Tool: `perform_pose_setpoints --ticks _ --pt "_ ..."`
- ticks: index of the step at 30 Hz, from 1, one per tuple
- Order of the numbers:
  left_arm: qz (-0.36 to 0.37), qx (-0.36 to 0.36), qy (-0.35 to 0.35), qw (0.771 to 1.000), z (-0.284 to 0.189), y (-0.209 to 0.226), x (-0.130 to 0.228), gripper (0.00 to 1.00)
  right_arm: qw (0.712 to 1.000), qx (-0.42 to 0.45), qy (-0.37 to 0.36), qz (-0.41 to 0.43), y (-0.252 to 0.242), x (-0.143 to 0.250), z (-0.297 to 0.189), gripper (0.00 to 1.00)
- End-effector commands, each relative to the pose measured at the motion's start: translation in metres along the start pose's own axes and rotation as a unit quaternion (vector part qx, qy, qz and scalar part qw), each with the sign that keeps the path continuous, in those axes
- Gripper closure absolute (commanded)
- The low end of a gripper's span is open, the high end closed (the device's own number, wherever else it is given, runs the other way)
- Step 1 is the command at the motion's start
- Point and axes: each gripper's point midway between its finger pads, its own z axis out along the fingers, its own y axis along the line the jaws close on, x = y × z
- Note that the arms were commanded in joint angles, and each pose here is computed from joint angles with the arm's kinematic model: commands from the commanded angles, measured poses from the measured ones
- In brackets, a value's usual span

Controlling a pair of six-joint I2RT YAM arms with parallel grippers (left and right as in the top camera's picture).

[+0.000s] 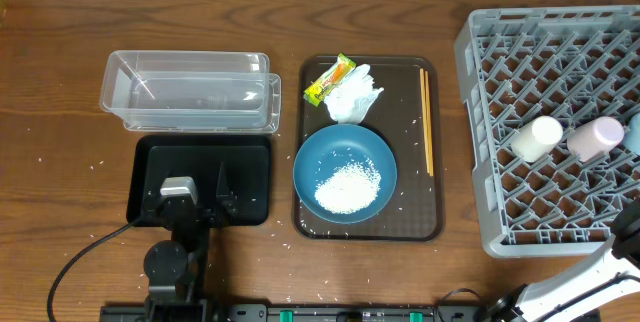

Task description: Sort waste into correct bins and load items into the dishwasher rack

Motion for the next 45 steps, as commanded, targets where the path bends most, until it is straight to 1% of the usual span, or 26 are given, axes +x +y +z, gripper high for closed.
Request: perform_pose_setpoints --ticks 1,8,14,20,22,23,28,32,34,36,39,41,43,45 --pt "0.003 -0.011 0.023 1.000 0.001 0.005 0.016 0.04 1.000 0.004 -0.008 -0.001 -0.001 -0.002 -0.009 0.81" --pt "0.003 -0.011 0.023 1.000 0.001 0.005 0.016 0.04 1.000 0.011 0.012 -0.003 -0.005 0.008 -0.012 0.82" --pt "0.003 -0.011 0.023 1.000 0.001 0.005 0.016 0.03 0.999 0.018 0.036 -0.019 -0.007 0.019 -0.002 0.79" --pt "0.003 -0.011 0.023 1.000 0.001 0.005 0.016 0.04 0.998 0.028 0.048 -0.021 -0.011 0.025 0.001 0.87" --pt "0.003 -0.011 0.023 1.000 0.001 0.005 0.016 0.03 0.997 0.044 0.055 -0.014 -0.018 0.029 0.000 0.96" --pt "0.003 -0.011 0.023 1.000 0.001 0.005 0.016 0.03 0.997 0.054 0.056 -0.007 -0.022 0.029 -0.001 0.99" --pt "0.003 -0.011 0.023 1.000 0.001 0.005 0.016 0.03 0.989 0.130 0.045 0.048 -0.049 0.030 -0.011 0.98" --pt "0.003 -0.011 0.023 1.000 0.001 0.005 0.016 0.03 0.989 0.134 0.034 0.054 -0.051 0.027 -0.021 0.98" --pt "0.003 -0.011 0.023 1.000 0.001 0.005 0.016 0.03 0.991 0.118 0.028 0.057 -0.047 0.024 -0.026 0.98" --pt "0.003 -0.011 0.023 1.000 0.001 0.005 0.016 0.04 0.994 0.083 0.021 0.062 -0.035 0.019 -0.031 0.98" --pt "0.003 -0.011 0.023 1.000 0.001 0.005 0.016 0.03 0.999 -0.026 0.011 0.017 0.004 0.008 -0.035 0.92" --pt "0.003 -0.011 0.023 1.000 0.001 0.005 0.016 0.04 0.996 -0.090 0.006 -0.016 0.028 0.004 -0.037 0.89" --pt "0.003 -0.011 0.023 1.000 0.001 0.005 0.016 0.03 0.995 -0.103 0.000 -0.021 0.035 0.001 -0.037 0.88" --pt "0.003 -0.011 0.023 1.000 0.001 0.005 0.016 0.03 0.994 -0.104 -0.007 -0.023 0.038 -0.002 -0.035 0.85"
